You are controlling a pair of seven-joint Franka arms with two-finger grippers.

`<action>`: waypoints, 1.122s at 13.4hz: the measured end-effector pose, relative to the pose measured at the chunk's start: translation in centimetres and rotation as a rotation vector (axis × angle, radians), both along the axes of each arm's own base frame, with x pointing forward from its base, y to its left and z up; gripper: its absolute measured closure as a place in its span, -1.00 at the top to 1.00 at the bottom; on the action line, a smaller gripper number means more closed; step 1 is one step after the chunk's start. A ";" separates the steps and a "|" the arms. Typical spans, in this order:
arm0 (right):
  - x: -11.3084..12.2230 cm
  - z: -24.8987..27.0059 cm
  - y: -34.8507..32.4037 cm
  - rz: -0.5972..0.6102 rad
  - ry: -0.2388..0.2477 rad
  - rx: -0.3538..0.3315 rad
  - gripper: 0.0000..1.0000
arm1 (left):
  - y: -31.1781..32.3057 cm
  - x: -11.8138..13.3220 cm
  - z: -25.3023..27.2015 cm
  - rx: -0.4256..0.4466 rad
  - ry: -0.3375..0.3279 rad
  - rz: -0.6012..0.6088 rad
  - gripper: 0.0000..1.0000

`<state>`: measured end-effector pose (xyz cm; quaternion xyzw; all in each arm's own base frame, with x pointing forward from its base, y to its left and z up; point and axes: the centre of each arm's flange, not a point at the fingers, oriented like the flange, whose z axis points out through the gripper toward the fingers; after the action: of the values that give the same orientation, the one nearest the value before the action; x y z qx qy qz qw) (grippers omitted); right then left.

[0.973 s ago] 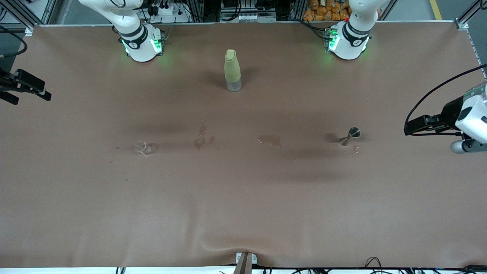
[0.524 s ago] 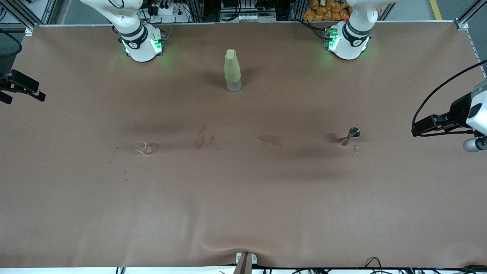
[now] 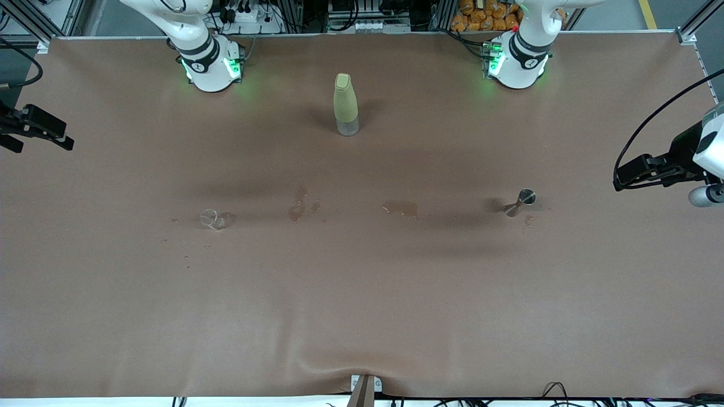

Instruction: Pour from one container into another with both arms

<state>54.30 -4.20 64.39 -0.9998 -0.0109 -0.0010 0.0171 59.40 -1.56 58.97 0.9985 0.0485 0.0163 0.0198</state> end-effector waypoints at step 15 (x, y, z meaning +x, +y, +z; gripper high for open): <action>-0.1 -0.1 -1.3 -0.022 0.003 0.001 1.00 | 0.2 -0.1 -0.4 0.002 0.006 -0.052 1.00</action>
<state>54.22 -5.49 64.28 -0.9998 0.0004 0.0004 0.0175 59.30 -1.33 58.52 0.9995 0.0228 0.0128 0.0189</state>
